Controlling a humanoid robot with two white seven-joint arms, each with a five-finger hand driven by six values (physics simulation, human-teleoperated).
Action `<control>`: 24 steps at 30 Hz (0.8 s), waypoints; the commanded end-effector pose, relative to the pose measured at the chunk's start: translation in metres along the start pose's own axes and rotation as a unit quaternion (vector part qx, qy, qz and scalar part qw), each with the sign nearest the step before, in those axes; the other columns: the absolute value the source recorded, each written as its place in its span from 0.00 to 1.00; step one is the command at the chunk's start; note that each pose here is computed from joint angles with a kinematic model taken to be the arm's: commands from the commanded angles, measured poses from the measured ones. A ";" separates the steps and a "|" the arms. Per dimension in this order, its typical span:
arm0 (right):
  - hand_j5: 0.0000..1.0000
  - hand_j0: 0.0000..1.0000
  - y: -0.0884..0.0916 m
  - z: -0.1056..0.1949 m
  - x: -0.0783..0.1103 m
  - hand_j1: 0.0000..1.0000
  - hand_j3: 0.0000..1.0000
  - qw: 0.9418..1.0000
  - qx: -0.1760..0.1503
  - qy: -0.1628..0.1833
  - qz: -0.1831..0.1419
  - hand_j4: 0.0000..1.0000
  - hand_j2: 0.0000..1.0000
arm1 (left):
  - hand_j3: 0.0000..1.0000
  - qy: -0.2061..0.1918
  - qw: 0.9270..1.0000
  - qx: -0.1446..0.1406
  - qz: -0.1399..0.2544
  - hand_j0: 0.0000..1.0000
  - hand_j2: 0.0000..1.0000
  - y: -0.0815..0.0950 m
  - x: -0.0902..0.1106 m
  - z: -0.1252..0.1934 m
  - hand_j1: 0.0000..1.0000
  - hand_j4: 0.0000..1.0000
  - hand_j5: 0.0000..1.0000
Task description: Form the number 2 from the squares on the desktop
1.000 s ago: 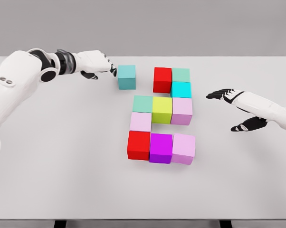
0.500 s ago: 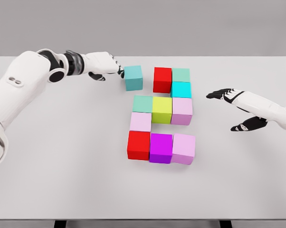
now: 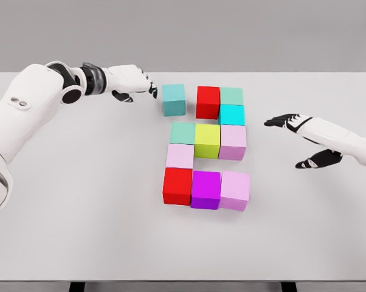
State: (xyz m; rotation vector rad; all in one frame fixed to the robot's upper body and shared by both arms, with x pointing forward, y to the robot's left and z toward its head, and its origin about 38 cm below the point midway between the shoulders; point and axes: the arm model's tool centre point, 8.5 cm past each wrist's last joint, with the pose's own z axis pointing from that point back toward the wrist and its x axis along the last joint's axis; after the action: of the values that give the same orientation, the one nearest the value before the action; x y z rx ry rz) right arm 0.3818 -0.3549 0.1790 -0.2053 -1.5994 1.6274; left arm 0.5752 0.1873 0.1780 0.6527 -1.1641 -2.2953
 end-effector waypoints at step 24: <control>1.00 1.00 0.000 0.001 0.000 1.00 1.00 1.000 -0.004 0.000 -0.005 1.00 1.00 | 0.74 -0.002 1.000 0.005 0.013 0.74 0.74 0.013 0.008 -0.012 0.74 0.74 0.74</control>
State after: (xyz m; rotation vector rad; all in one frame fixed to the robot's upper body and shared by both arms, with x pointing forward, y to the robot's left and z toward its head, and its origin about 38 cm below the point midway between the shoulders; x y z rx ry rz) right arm 0.3810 -0.3553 0.1778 -0.2038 -1.5992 1.6233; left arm 0.5785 0.1700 0.1796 0.6379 -1.1765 -2.2813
